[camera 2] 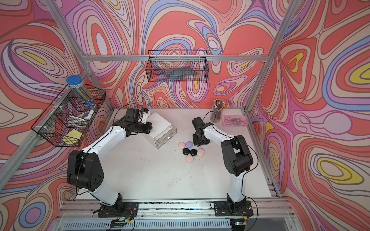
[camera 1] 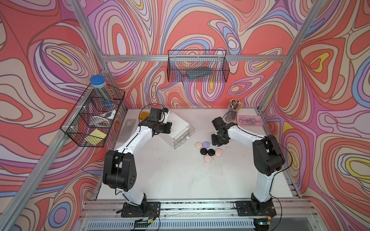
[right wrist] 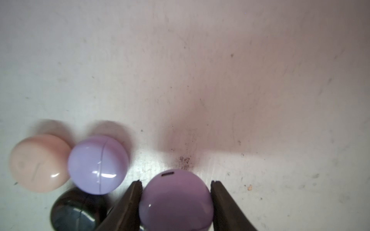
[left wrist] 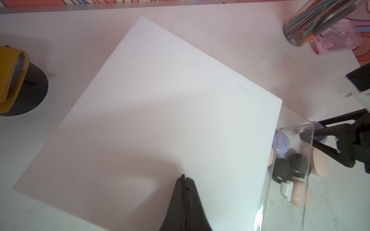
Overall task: Put the bluetooth earphones in the drawer according to color
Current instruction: Pick up the Bluetooth earphone from the center of the board, then place the bluetooth earphone in the drawer.
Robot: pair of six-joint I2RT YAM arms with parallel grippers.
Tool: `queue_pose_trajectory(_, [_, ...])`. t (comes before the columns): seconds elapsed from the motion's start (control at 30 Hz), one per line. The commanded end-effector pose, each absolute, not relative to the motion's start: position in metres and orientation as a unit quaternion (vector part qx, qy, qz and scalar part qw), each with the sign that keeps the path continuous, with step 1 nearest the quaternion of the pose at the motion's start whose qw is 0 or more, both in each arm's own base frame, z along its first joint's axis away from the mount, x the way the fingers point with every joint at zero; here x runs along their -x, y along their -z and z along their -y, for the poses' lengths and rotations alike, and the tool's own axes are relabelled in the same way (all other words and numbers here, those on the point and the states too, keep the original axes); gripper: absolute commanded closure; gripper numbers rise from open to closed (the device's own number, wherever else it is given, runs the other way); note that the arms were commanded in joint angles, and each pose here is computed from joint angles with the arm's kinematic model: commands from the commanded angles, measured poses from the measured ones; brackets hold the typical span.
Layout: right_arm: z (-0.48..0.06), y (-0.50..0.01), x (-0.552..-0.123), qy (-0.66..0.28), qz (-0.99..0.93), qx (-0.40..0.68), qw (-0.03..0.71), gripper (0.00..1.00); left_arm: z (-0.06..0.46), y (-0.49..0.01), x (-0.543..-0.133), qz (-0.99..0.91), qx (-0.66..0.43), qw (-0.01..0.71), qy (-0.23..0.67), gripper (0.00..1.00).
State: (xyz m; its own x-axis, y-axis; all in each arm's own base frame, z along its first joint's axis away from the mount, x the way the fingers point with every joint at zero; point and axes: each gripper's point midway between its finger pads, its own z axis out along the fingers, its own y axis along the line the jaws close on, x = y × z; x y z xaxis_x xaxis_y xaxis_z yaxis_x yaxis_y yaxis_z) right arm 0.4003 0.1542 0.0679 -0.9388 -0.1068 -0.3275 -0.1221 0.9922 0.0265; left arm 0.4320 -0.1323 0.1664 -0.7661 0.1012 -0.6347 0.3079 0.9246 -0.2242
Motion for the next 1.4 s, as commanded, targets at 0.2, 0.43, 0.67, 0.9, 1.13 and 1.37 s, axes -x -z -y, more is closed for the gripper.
queue_pose_trajectory(0.2, [-0.211,-0.185,-0.423,-0.075,-0.948,0.143,0.273,0.60,0.130,-0.132,-0.411,-0.950,-0.112,0.252,0.149,1.00])
queue_pose_trajectory(0.43, [-0.276,-0.216,-0.419,-0.128,-0.924,0.204,0.298,0.60,0.131,-0.133,-0.411,-0.949,-0.113,0.253,0.149,1.00])
queue_pose_trajectory(0.67, [-0.317,-0.212,-0.410,-0.161,-0.913,0.236,0.290,0.60,0.131,-0.133,-0.411,-0.949,-0.113,0.252,0.150,1.00])
queue_pose_trajectory(0.9, [-0.342,-0.203,-0.406,-0.193,-0.905,0.249,0.286,0.60,0.131,-0.132,-0.411,-0.950,-0.113,0.251,0.151,1.00])
queue_pose_trajectory(1.13, [-0.363,-0.191,-0.407,-0.205,-0.902,0.259,0.276,0.60,0.131,-0.131,-0.411,-0.950,-0.112,0.249,0.151,1.00])
queue_pose_trajectory(1.37, [-0.370,-0.176,-0.409,-0.207,-0.903,0.259,0.272,0.60,0.131,-0.131,-0.411,-0.950,-0.113,0.249,0.149,1.00])
